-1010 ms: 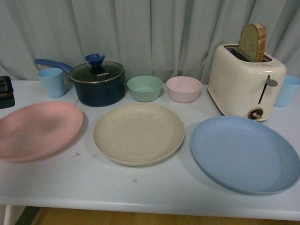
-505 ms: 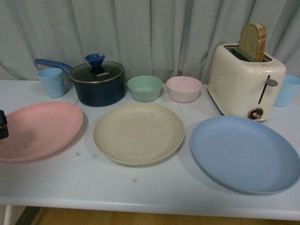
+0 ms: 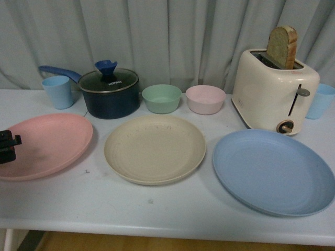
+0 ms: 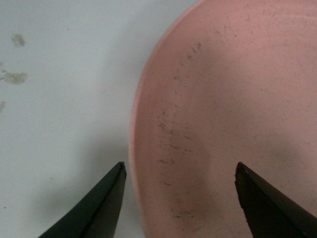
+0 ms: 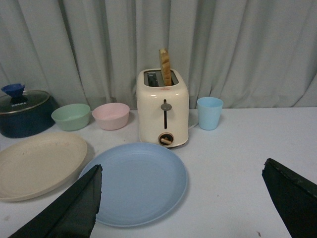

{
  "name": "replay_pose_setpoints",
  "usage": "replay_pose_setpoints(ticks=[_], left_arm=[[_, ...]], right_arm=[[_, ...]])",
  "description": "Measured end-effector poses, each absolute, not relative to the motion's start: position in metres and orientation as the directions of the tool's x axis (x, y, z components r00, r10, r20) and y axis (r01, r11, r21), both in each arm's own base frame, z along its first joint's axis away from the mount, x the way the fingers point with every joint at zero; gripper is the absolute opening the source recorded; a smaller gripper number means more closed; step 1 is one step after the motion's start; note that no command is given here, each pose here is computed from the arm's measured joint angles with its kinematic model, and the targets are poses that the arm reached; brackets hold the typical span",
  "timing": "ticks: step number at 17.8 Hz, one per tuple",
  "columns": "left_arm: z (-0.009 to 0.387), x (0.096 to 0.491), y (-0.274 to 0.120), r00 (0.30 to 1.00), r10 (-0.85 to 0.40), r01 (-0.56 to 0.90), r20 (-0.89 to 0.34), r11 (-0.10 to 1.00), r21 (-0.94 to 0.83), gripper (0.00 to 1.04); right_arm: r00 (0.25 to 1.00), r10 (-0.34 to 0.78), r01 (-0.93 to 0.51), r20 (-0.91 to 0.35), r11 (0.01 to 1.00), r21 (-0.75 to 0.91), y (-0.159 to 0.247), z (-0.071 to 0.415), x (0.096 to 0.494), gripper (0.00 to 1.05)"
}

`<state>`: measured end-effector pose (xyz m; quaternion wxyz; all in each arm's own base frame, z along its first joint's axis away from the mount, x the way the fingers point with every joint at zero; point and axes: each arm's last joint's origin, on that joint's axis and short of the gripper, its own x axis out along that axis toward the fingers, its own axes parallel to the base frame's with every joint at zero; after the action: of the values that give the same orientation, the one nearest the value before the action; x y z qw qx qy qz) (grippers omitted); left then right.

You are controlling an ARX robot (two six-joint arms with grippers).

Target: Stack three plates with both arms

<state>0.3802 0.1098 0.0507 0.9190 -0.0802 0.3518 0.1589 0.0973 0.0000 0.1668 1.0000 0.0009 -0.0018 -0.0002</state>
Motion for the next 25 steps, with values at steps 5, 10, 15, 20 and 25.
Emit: replay_pose_setpoints(ticks=[5, 10, 15, 20, 25], left_arm=[[0.045, 0.381, 0.108, 0.675, 0.270, -0.370, -0.687, 0.929, 0.001, 0.25], [0.085, 0.378, 0.128, 0.689, 0.339, -0.428, -0.640, 0.904, 0.018, 0.03], [0.163, 0.356, 0.082, 0.819, 0.231, -0.286, -0.525, 0.958, -0.025, 0.03], [0.185, 0.356, -0.053, 0.892, -0.069, 0.037, -0.447, 0.996, -0.079, 0.03], [0.155, 0.397, -0.095, 0.878, -0.131, 0.034, -0.460, 0.976, -0.214, 0.03]], right_arm=[[1.000, 0.000, 0.000, 0.004, 1.000, 0.002, 0.000, 0.167, 0.097, 0.98], [1.000, 0.000, 0.000, 0.004, 1.000, 0.002, 0.000, 0.167, 0.097, 0.98], [1.000, 0.000, 0.000, 0.004, 1.000, 0.002, 0.000, 0.167, 0.097, 0.98], [1.000, 0.000, 0.000, 0.004, 1.000, 0.002, 0.000, 0.167, 0.097, 0.98], [1.000, 0.000, 0.000, 0.004, 1.000, 0.002, 0.000, 0.167, 0.097, 0.98]])
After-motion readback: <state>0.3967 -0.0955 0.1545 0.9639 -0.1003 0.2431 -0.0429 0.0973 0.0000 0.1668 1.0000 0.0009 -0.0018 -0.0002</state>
